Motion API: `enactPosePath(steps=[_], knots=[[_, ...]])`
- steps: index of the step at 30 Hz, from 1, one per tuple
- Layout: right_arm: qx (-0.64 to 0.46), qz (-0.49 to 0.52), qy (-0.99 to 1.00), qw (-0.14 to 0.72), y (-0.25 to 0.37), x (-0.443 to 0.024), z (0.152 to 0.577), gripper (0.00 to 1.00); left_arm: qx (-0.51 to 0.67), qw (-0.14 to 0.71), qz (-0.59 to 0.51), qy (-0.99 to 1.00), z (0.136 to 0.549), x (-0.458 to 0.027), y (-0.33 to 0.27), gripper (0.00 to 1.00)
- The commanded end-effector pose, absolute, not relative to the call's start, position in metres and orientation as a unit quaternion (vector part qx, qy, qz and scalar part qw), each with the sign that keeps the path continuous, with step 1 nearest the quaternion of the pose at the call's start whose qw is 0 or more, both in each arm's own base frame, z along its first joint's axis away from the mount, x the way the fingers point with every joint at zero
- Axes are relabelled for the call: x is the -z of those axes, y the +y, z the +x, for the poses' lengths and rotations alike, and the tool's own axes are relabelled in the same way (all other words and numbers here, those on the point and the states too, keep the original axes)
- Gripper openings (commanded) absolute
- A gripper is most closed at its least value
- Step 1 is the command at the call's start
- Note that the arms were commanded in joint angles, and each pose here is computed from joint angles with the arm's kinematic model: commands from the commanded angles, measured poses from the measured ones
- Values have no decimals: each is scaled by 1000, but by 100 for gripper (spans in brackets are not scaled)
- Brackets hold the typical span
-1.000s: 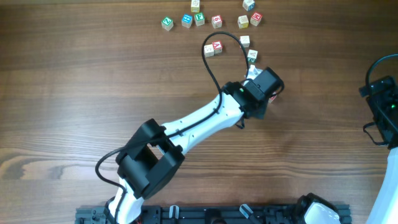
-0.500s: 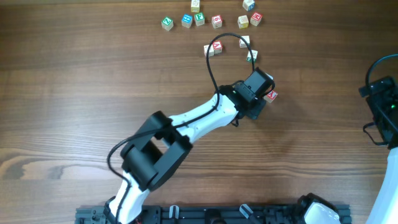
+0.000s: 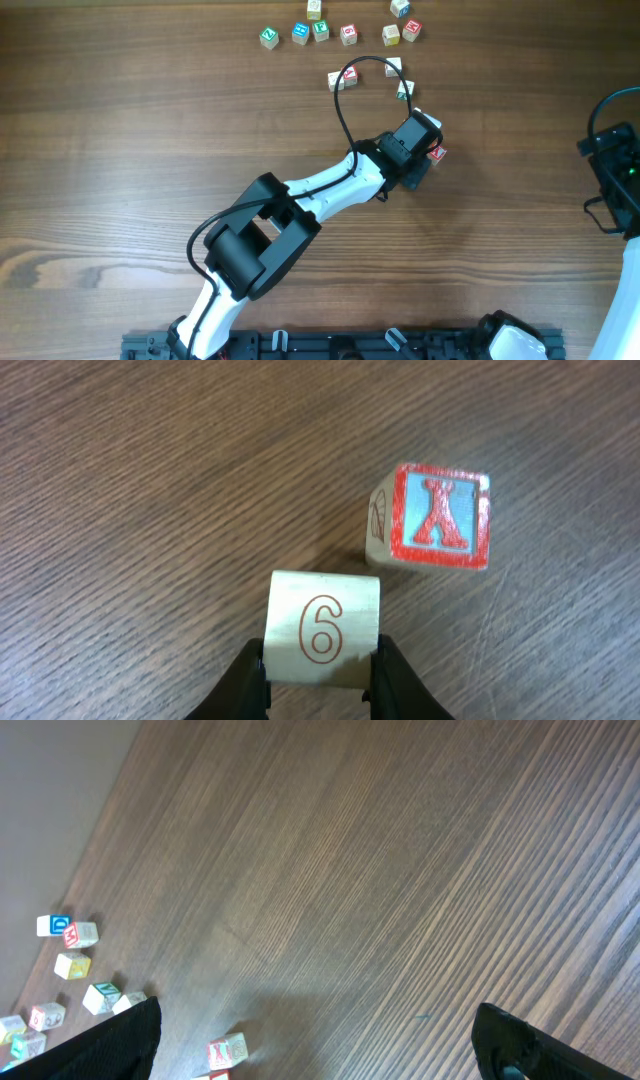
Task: Form a circle
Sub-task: 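Carry the '6' block right and set it beside the red-letter block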
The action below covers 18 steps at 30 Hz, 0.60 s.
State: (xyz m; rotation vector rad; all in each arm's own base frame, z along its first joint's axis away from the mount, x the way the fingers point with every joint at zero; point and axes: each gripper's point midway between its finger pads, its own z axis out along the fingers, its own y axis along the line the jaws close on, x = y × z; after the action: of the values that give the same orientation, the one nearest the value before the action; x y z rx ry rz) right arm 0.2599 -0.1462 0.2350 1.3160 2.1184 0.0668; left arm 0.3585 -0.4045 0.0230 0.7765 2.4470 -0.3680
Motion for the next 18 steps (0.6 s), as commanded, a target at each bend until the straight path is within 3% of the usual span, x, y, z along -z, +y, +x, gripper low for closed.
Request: enactPosePath(steps=[1, 18], knots=[[-27, 507, 802, 316, -147, -234, 259, 100, 148, 260, 264, 917, 358, -12, -404, 8], [-27, 507, 802, 316, -147, -234, 259, 100, 172, 255, 248, 919, 352, -15, -414, 10]])
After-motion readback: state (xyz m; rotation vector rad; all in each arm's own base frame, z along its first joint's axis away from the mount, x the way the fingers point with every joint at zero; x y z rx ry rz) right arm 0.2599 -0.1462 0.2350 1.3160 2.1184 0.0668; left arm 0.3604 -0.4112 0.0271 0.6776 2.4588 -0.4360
